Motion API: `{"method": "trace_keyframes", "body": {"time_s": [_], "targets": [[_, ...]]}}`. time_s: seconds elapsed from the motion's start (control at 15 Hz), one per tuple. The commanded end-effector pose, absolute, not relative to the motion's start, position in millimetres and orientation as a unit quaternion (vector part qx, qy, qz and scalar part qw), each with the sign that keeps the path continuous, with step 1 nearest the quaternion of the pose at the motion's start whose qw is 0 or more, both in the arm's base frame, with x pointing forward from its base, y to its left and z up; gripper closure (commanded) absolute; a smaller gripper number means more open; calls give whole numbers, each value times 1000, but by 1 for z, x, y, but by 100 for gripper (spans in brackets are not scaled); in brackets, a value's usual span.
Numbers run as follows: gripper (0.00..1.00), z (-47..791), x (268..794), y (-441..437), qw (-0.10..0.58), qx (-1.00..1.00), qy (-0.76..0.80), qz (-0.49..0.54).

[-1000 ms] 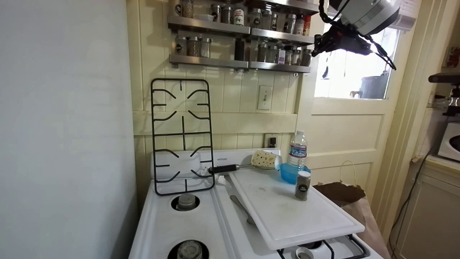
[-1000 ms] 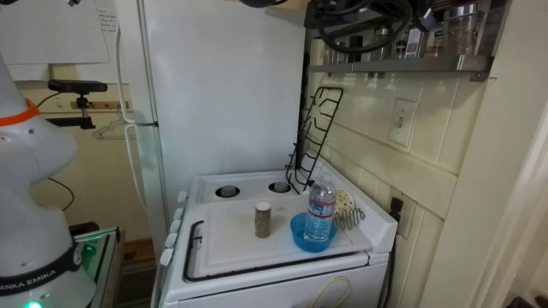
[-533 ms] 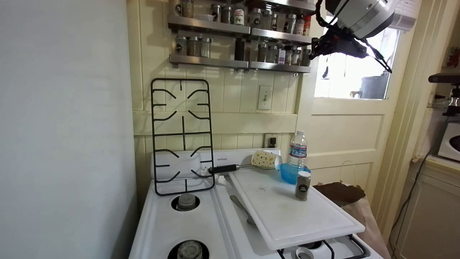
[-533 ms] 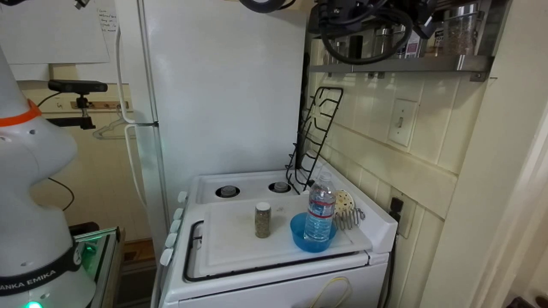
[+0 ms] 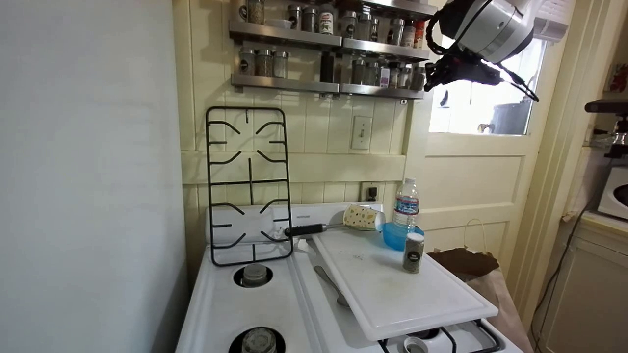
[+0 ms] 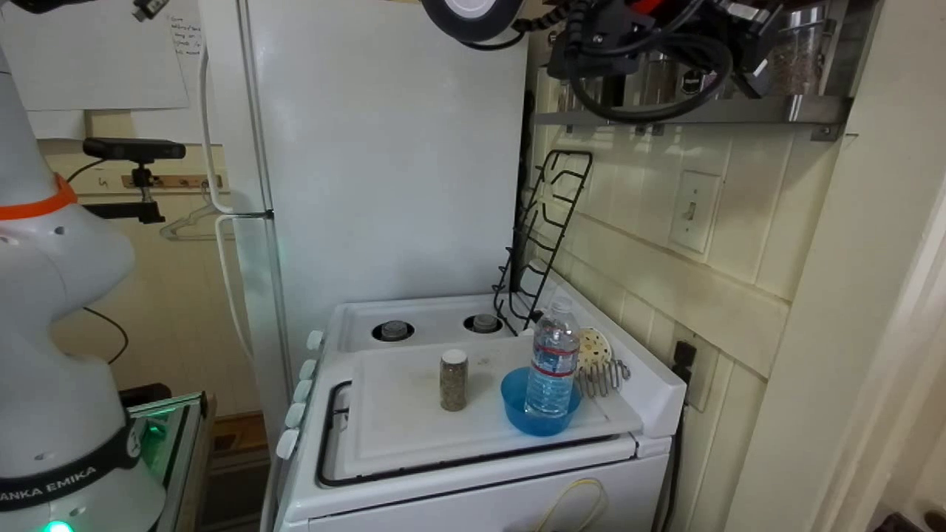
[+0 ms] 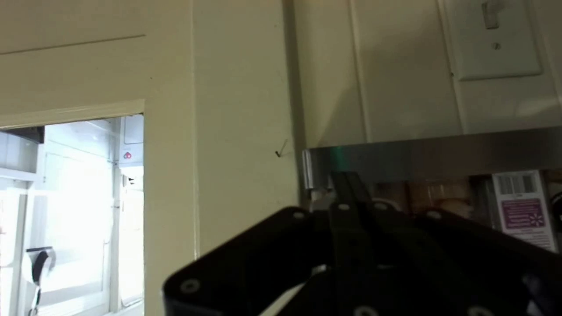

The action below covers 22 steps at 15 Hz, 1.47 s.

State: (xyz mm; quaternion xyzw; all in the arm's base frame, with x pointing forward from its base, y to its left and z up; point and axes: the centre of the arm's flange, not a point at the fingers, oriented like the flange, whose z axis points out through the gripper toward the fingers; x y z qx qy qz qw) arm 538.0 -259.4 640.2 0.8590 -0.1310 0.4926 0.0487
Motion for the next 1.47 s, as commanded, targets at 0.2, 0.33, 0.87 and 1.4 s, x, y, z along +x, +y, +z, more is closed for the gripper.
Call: {"method": "trace_keyframes", "body": {"time_s": [0.2,0.33,0.87,1.4], "targets": [[100,653,547,-259,63,854,-161,491],[100,657,551,-254,66,851,-163,495],[100,669,565,-253,81,845,-176,498],[100,672,574,-256,90,844,-180,498]]}}
